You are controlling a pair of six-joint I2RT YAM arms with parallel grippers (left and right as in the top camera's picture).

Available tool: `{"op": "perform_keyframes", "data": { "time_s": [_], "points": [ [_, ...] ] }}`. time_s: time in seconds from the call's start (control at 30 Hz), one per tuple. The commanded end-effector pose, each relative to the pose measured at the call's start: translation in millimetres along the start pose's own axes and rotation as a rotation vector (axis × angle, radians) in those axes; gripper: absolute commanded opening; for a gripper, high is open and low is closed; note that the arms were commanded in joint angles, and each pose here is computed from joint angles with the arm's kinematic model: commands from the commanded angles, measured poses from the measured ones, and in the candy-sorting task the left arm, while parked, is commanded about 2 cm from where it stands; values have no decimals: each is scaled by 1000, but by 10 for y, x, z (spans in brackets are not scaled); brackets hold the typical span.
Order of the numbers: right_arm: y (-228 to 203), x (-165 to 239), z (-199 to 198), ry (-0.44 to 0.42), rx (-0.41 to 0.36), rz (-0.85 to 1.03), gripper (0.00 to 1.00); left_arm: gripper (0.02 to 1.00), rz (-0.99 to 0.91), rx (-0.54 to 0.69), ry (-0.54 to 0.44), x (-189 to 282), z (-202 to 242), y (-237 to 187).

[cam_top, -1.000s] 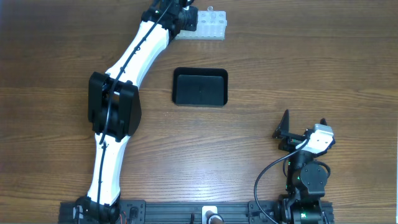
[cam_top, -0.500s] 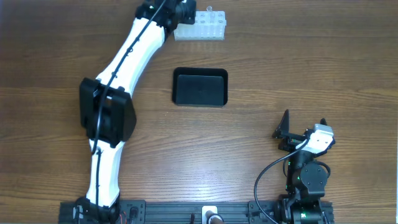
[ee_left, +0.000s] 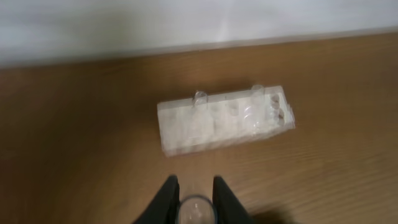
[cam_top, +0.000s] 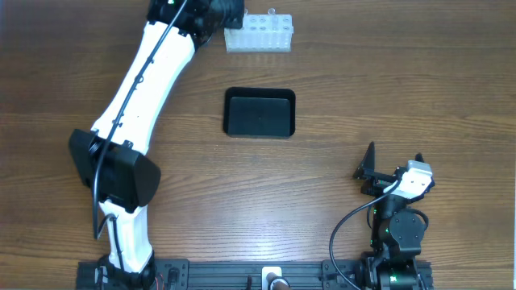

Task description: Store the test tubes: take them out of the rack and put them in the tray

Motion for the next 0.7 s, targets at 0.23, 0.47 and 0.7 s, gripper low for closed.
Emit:
{"op": "perform_keyframes", "data": {
  "time_s": [0.23,0.47,0.7],
  "points": [
    [-9,2,-8,-3,4,-3,993,51,355,91,-74,418,-139,-645],
    [-9,2,-8,-3,4,-3,991,75,520,103,-55,447,-201,-965],
    [-9,2,-8,-3,4,-3,991,77,607,105,-20,221,-168,-1137]
  ]
}}
Point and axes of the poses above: each gripper's point midway between its finger pads, its own x axis back along the fingers, its own z axis along the line the jaws close on, y = z × x, the point moved 5 cm from there along x, back along the fingers, and after that the axes turned 4 degrees about x, right-handed, at the moved point
